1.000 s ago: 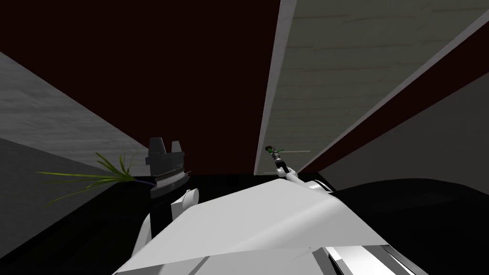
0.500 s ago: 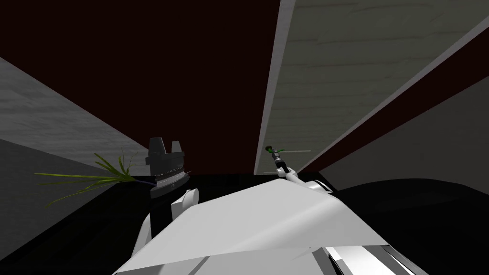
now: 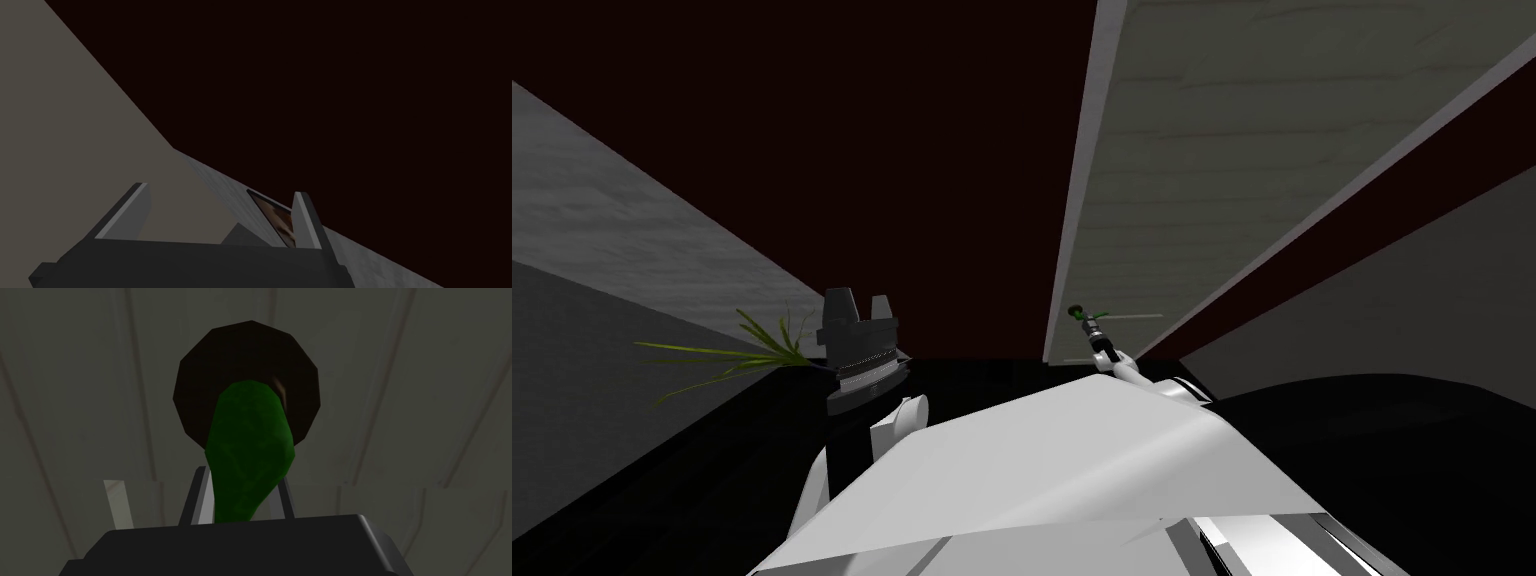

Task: Pull the door open

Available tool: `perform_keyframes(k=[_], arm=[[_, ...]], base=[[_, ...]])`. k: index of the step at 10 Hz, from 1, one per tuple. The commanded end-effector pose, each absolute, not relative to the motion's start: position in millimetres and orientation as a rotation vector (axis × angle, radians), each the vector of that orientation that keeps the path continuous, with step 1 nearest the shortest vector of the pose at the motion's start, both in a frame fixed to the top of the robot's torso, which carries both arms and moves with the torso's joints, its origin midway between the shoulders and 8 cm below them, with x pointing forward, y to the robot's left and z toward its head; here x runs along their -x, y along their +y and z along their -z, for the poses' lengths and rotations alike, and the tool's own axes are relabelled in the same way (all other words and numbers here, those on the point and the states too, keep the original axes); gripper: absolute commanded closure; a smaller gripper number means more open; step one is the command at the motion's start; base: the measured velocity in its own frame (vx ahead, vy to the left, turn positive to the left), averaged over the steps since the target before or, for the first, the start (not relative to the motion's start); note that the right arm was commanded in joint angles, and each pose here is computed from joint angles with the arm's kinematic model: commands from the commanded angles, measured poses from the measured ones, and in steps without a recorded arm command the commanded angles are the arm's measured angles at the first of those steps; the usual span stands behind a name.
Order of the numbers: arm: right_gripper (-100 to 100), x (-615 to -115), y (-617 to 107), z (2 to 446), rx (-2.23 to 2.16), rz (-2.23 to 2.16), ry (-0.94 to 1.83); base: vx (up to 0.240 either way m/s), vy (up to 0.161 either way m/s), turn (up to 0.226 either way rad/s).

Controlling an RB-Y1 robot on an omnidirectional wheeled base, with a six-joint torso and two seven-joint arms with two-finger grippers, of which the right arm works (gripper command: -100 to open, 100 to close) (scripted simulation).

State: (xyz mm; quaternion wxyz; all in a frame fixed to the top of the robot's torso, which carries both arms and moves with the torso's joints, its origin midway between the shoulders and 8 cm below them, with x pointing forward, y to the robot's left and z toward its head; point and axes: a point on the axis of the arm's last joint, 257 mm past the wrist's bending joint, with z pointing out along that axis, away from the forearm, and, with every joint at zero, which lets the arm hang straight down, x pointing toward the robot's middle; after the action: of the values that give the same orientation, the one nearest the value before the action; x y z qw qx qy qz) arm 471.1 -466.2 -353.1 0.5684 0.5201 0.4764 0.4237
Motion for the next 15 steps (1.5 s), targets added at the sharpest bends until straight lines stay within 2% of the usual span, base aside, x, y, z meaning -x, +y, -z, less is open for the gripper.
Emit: perform_keyframes(k=[1,9,15], arm=[[100,-469,-460,355,-1.212,-1.013,1.137],[100,-457,-449,357,-1.175,-1.077,1.205],[100,-440,-440,355,-1.123,-1.147,1.269]], base=[[-0.179,-0.07,0.118],[-0.181,-0.052,0.089],[-0.228,-0.079,0.104]])
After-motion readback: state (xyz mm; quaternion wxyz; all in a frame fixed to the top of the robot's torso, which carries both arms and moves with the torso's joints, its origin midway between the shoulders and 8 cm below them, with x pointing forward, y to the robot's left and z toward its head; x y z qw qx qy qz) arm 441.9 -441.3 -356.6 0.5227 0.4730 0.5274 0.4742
